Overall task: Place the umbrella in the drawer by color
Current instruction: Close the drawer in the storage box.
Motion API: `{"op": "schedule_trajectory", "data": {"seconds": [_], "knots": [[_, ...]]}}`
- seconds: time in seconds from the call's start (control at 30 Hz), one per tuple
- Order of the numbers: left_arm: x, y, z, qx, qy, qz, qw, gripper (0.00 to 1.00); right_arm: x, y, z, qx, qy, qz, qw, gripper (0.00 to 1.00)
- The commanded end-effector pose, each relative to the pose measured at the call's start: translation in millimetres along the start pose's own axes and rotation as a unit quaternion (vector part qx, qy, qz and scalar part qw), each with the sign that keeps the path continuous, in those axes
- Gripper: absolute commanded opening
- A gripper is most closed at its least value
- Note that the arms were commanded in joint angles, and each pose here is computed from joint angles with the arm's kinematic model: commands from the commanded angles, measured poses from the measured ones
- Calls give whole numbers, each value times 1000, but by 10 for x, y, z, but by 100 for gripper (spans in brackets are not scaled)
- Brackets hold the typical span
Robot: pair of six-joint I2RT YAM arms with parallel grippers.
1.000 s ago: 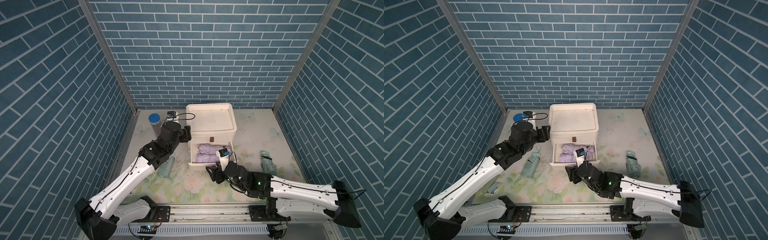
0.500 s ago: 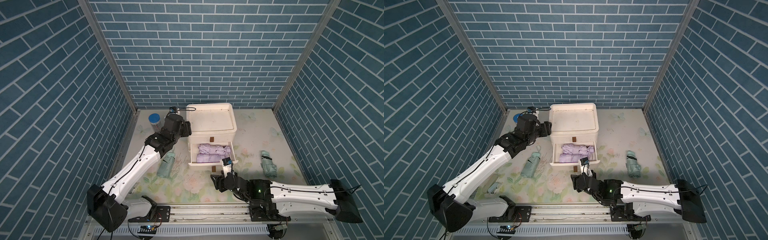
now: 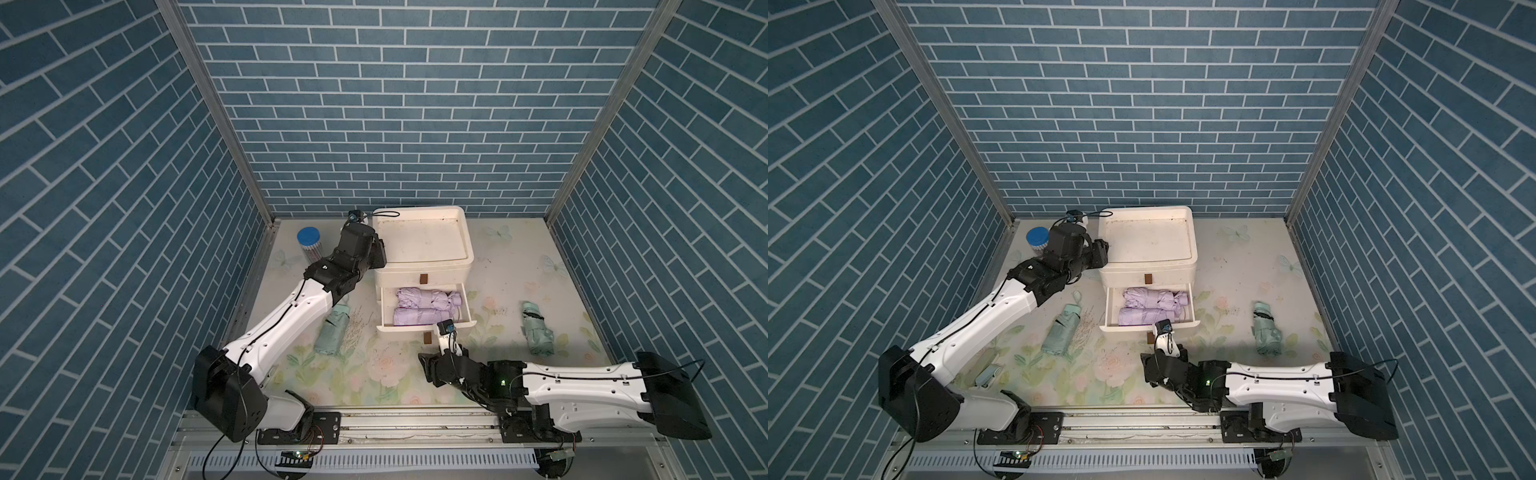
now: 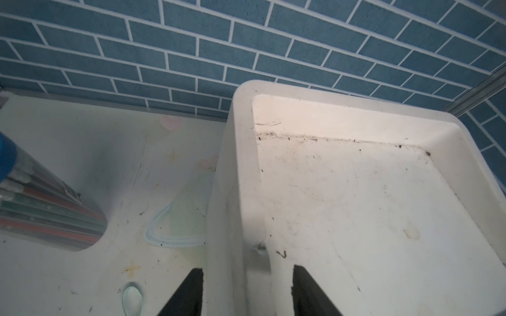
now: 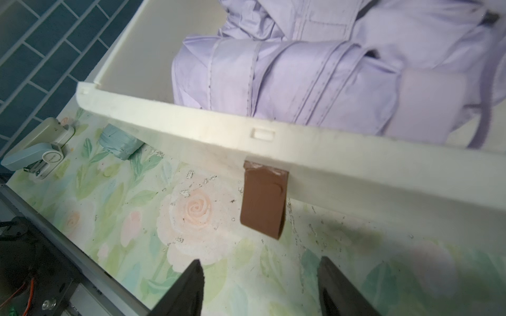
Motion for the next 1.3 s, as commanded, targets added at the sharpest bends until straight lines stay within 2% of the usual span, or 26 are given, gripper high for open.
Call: {"op": "schedule_trajectory", "data": {"seconds": [0.0, 0.23, 0.63, 1.0, 1.13, 1.27], "knots": [[-5, 2, -58, -6, -5, -1, 1000, 44, 181, 135, -21, 3, -31, -3, 1000, 66], [-132, 23, -124, -8, 8, -6, 1000, 35, 279, 120, -147, -26, -38, -1, 999, 62], [-380, 106, -138, -8, 37, -15, 999, 19, 685, 34, -245, -14, -73, -27, 997, 50], [-560, 115, -131, -19, 64, -12, 998, 14, 1027, 6, -235, -26, -107, -28, 994, 35], [-628, 63, -116, -29, 74, -7, 997, 9, 1100, -36, -227, -33, -115, -33, 992, 21], [-679, -9, -117, -38, 81, -7, 996, 4, 1169, -65, -263, -30, -119, -36, 992, 20]]}}
Point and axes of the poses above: each gripper's point midway between its finger pads, its own z axis back along the fingers, its own y axis along the line the jaws close on, x = y × z, the point moved 2 cm from there along z, back along the fingers, and after that the axes turned 1 degree about z, right-handed, at the moved point
